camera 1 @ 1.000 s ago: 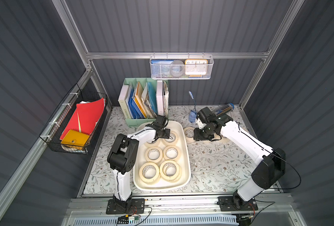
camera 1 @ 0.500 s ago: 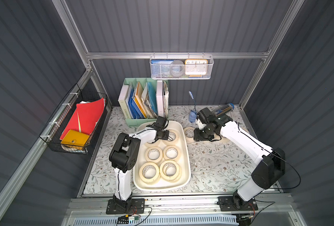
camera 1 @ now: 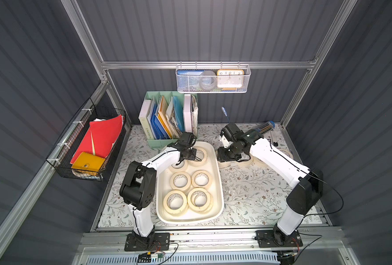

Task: Take out the art tape in the storage box
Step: Pick up the art tape from the storage box.

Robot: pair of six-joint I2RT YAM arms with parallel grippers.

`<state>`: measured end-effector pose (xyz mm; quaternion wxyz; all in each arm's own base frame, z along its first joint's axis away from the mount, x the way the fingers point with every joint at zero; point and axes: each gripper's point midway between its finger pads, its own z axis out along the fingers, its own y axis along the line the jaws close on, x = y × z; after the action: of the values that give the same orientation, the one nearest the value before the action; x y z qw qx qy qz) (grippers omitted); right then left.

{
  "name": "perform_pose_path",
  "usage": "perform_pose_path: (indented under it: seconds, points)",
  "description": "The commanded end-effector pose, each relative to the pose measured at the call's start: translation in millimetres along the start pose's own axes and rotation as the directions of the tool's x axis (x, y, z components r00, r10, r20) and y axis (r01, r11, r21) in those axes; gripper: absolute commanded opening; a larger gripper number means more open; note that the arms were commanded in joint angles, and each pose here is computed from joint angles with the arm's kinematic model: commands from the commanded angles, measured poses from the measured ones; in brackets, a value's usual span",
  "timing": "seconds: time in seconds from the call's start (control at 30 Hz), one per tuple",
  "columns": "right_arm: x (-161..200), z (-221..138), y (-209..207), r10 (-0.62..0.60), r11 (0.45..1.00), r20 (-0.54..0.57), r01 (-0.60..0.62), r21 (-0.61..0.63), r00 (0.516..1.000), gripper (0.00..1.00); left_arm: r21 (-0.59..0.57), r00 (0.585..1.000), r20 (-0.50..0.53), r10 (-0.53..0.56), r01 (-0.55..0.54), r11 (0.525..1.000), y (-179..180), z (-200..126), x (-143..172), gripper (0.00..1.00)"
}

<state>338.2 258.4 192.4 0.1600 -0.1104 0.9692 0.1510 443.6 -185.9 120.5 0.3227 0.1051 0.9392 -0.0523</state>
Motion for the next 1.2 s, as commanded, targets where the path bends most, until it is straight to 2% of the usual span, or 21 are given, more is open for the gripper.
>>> perform_pose_path:
  seconds: [0.0,0.17,0.5,0.6,0.7,0.77,0.83,0.87,0.97,1.07,1.1,1.17]
  points:
    - [-14,9,20,0.007,0.998,0.012,-0.006,-0.055,1.0,0.54,0.014,0.996,0.091,-0.012,0.011,1.0,-11,-32,-28,0.2]
    - [-30,29,36,0.021,0.994,0.024,-0.018,-0.109,0.999,0.54,0.035,0.995,0.098,-0.007,0.004,0.999,-24,-40,-28,0.2]
    - [-43,68,24,0.016,1.0,0.004,-0.016,-0.02,1.0,0.56,0.053,0.993,0.112,-0.028,0.022,0.998,-29,-51,-26,0.2]
    - [-44,72,23,0.023,1.0,0.005,-0.023,-0.016,1.0,0.53,0.062,0.993,0.115,-0.035,0.028,0.998,-30,-54,-26,0.2]
    - [-47,72,23,0.026,1.0,0.018,-0.026,-0.013,1.0,0.42,0.082,0.992,0.12,-0.05,0.041,0.996,-32,-56,-25,0.19]
    - [-48,71,21,0.028,1.0,0.024,-0.028,-0.003,0.999,0.22,0.117,0.989,0.132,-0.069,0.054,0.992,-37,-62,-27,0.19]
    - [-48,70,20,0.03,1.0,0.03,-0.03,0.001,0.999,0.08,0.141,0.986,0.142,-0.083,0.063,0.988,-40,-68,-28,0.21]
    - [-49,69,19,0.031,0.999,0.035,-0.032,0.003,0.999,0.02,0.154,0.985,0.148,-0.089,0.066,0.986,-42,-71,-29,0.26]
    - [-52,65,19,0.033,0.999,0.047,-0.033,0.005,0.998,0.0,0.198,0.979,0.18,-0.1,0.063,0.978,-48,-81,-31,0.4]
    - [-54,61,19,0.037,0.999,0.05,-0.037,0.002,0.998,0.0,0.258,0.96,0.258,-0.107,0.038,0.966,-54,-98,-36,0.84]
    - [-54,58,19,0.035,0.999,0.049,-0.035,0.001,0.998,0.0,0.265,0.952,0.284,-0.113,0.035,0.964,-53,-104,-37,0.91]
    - [-54,48,20,0.035,0.999,0.045,-0.036,0.008,0.998,0.0,0.258,0.937,0.328,-0.123,0.036,0.966,-48,-117,-41,0.94]
